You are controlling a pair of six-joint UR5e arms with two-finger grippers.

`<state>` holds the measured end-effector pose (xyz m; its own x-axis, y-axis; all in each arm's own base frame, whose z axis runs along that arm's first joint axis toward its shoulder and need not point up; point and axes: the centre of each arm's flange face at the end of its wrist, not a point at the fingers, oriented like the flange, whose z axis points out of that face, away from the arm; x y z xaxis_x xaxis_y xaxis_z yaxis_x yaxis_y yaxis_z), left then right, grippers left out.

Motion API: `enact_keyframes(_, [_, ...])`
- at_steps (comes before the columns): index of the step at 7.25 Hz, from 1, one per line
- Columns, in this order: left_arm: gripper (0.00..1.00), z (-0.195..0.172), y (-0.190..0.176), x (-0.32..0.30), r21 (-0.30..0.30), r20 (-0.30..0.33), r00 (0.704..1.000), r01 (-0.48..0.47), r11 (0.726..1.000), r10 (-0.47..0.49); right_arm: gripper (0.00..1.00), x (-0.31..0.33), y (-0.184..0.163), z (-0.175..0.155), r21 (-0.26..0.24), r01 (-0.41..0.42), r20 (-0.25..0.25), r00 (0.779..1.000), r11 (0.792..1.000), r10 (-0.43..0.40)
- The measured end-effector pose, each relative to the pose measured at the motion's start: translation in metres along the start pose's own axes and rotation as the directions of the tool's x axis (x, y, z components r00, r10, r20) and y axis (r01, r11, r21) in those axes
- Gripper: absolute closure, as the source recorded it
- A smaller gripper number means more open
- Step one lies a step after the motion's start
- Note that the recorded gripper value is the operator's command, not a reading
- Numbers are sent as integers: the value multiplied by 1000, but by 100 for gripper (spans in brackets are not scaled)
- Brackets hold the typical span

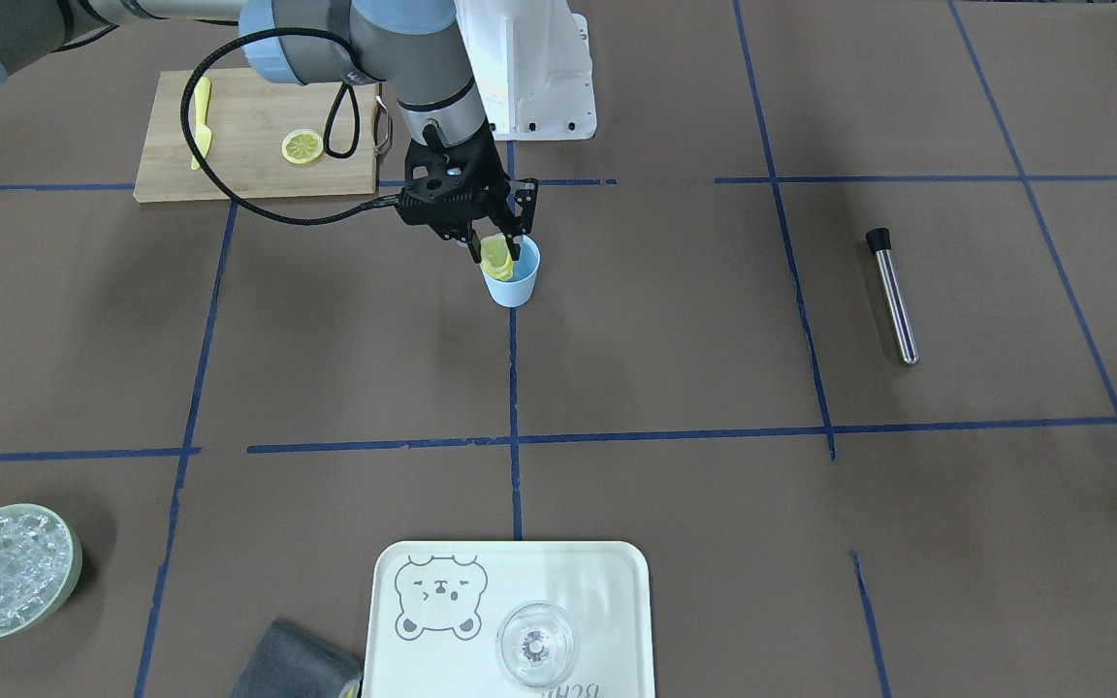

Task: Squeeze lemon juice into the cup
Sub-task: 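Lower the lemon slice into the blue cup and release it, then raise the right gripper away from the cup while the left gripper reaches the metal muddler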

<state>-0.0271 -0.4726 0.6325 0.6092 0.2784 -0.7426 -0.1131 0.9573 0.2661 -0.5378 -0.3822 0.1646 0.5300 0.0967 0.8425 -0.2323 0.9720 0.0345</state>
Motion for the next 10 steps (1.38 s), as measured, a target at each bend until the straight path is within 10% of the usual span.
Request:
enact_keyframes(7, [0,6,-7,3,12,0,1000,-30,999,30,6,-1,13,3,-30,11,7,1000,999,-11])
enact_keyframes(10, [0,59,-42,76,-13,-38,999,-30,999,29,0,59,-45,-41,-87,-21,28,999,996,24])
